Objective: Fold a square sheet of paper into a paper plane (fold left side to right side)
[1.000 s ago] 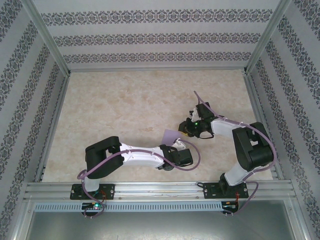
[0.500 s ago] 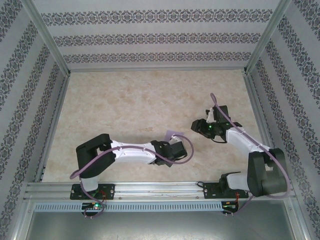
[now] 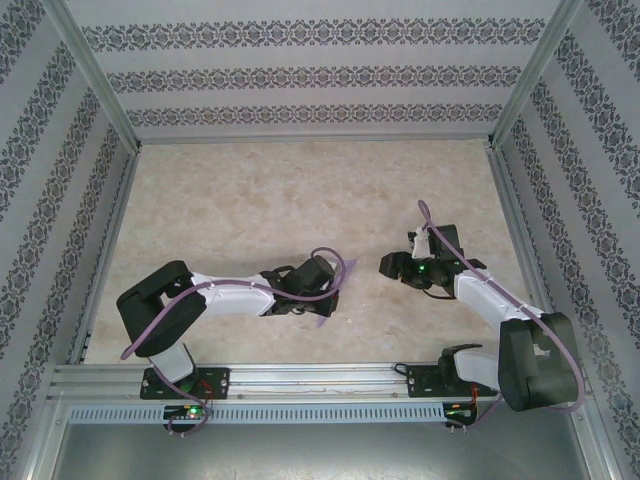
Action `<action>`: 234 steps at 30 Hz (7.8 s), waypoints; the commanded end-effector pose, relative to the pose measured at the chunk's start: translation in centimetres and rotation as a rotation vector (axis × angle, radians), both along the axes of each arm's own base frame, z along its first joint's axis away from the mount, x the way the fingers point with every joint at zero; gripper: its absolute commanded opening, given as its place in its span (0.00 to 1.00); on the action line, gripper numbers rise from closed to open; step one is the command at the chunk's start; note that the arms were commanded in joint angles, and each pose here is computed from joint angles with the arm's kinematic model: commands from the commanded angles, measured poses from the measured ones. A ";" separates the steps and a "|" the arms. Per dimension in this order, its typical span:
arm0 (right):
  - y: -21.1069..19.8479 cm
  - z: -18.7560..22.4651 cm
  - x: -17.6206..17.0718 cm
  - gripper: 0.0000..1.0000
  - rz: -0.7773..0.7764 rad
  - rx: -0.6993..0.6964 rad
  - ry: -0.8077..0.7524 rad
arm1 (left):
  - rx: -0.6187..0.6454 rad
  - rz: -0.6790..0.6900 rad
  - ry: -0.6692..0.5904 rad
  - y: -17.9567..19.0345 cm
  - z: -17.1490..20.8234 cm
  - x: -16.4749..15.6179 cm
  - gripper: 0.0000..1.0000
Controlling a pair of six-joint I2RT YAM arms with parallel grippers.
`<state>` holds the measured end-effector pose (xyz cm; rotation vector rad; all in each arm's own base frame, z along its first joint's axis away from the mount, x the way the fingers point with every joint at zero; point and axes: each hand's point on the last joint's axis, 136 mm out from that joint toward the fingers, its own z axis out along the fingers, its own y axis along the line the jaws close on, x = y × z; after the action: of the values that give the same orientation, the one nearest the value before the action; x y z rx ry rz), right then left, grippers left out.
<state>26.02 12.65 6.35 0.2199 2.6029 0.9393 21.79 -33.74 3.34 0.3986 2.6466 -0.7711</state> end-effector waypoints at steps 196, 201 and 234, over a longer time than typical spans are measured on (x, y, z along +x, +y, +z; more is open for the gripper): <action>5.0 -8.4 -1.6 0.40 -0.003 -0.087 0.248 | -0.385 0.144 0.222 -4.0 -0.6 3.5 0.09; 5.1 -8.4 -1.6 0.40 -0.001 -0.085 0.248 | -0.385 0.136 0.222 -4.2 -0.5 3.4 0.10; 5.4 -5.3 -0.6 0.37 -0.023 -0.012 0.164 | -0.270 0.188 0.254 -3.5 -4.1 3.0 0.09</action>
<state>26.08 18.76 2.12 0.3282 2.7258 1.0041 26.34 -37.61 2.46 -0.0159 2.5936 -1.2702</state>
